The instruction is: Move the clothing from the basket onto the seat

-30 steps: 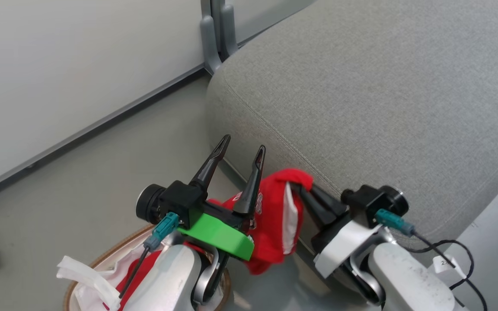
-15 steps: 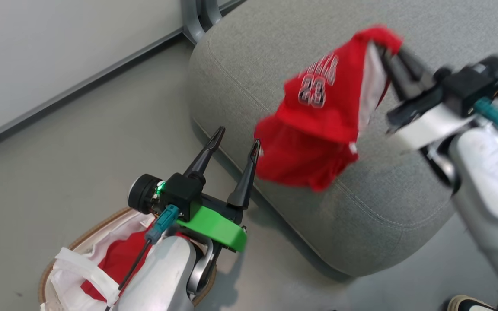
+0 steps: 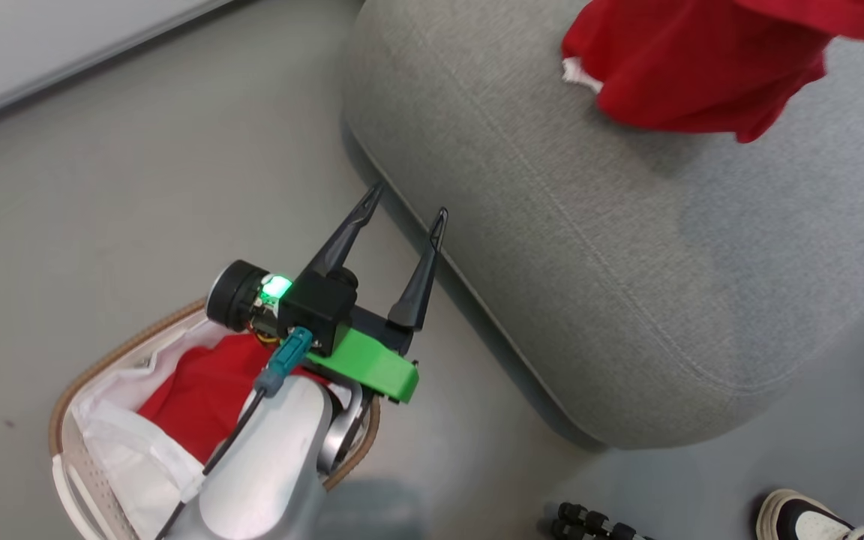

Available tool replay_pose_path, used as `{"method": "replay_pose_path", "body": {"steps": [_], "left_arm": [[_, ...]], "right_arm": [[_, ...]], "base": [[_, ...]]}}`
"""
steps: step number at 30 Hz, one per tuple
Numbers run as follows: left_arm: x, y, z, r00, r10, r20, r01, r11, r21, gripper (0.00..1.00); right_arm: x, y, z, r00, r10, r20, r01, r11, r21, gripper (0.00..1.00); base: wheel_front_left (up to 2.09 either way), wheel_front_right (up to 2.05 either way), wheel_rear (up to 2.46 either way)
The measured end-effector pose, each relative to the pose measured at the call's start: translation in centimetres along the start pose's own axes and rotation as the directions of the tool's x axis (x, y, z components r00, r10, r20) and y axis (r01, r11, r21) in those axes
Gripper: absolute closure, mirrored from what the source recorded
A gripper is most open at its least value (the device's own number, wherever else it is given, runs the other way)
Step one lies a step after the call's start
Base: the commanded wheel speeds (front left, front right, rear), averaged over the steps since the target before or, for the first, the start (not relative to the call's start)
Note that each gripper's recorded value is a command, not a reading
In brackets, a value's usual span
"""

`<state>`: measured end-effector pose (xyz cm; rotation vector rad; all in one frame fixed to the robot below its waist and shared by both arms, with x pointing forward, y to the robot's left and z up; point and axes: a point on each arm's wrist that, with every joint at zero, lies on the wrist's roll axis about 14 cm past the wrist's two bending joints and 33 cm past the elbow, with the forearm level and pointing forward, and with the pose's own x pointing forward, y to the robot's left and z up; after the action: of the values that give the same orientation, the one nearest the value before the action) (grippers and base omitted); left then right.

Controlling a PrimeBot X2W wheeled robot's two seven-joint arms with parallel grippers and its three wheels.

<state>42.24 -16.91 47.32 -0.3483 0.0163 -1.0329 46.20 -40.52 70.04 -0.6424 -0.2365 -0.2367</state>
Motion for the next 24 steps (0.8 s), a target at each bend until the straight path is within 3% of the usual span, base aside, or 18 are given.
{"method": "replay_pose_path", "body": {"steps": [8,15,16,17,18,19,24], "left_arm": [[-0.6,4.8,-2.6,0.995,0.097,-0.027,-0.098,0.995,-0.025,0.0],[-2.4,8.2,-5.2,0.979,0.189,-0.075,-0.192,0.98,-0.042,0.0],[-2.6,8.6,-5.3,0.977,0.201,-0.078,-0.204,0.978,-0.039,0.0],[-2.8,9.0,-5.4,0.974,0.214,-0.079,-0.217,0.975,-0.037,0.0],[-2.9,9.3,-5.4,0.972,0.221,-0.08,-0.225,0.974,-0.035,0.0],[-3.0,9.5,-5.4,0.97,0.228,-0.08,-0.231,0.972,-0.031,0.0],[-3.1,10.1,-4.0,0.966,0.254,-0.056,-0.253,0.967,0.023,0.0]], "right_arm": [[1.5,1.7,-7.5,0.986,-0.032,-0.163,0.038,0.999,0.037,1.0],[-2.2,8.1,-17.0,0.915,0.048,-0.402,0.001,0.993,0.121,1.0],[-2.8,8.6,-17.8,0.905,0.053,-0.422,0.003,0.991,0.13,0.86],[-3.3,9.1,-18.5,0.896,0.057,-0.44,0.005,0.99,0.139,0.65],[-3.8,9.4,-18.9,0.89,0.059,-0.453,0.009,0.989,0.146,0.24],[-4.5,9.7,-19.4,0.883,0.059,-0.466,0.016,0.988,0.156,0.0],[-8.4,10.5,-20.6,0.849,0.052,-0.525,0.07,0.975,0.21,0.0]], "base": [[0.0,0.0,0.0],[0.0,0.0,0.0],[0.0,0.0,0.0],[0.0,0.0,0.0],[0.0,0.0,0.0],[0.0,0.0,0.0],[0.0,0.0,0.0]]}}
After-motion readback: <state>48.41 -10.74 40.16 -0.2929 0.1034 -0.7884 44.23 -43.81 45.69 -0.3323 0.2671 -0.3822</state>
